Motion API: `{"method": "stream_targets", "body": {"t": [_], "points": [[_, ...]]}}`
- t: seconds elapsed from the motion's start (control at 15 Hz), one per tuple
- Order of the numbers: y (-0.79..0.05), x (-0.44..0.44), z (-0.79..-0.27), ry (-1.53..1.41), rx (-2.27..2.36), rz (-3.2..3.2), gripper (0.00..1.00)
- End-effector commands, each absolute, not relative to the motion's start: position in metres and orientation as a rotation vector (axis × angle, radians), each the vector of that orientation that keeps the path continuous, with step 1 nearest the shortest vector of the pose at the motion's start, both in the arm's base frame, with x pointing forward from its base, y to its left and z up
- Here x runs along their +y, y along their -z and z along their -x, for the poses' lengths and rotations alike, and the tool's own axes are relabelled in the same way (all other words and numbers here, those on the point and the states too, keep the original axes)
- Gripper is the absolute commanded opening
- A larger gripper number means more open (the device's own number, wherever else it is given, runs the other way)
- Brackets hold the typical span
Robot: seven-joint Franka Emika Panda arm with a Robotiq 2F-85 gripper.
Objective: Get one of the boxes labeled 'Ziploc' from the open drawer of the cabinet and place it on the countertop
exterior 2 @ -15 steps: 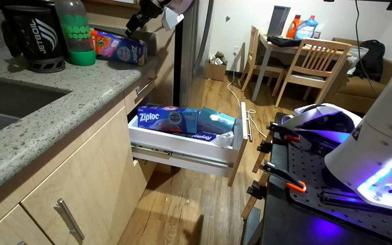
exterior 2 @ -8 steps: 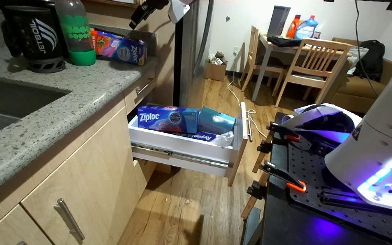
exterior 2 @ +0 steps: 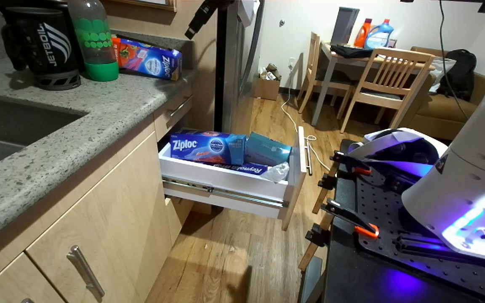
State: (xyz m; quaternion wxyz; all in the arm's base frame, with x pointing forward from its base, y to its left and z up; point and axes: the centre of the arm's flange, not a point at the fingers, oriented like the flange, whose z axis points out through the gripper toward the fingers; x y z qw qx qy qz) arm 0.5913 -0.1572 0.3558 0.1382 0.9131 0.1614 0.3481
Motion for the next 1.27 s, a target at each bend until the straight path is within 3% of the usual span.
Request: {"method": "stream_targets", "body": {"t": [0.0,0.87,1.2], "points": [[-0.361,-0.154,-0.524,-0.960,0.541,-2.620,1.00],[-0.370,-0.158,-0.418,-0.851,0.678,-2.610,1.00],[-0.364,-0.158,-0.434,-0.837,0.650,-2.621,1.00]]}}
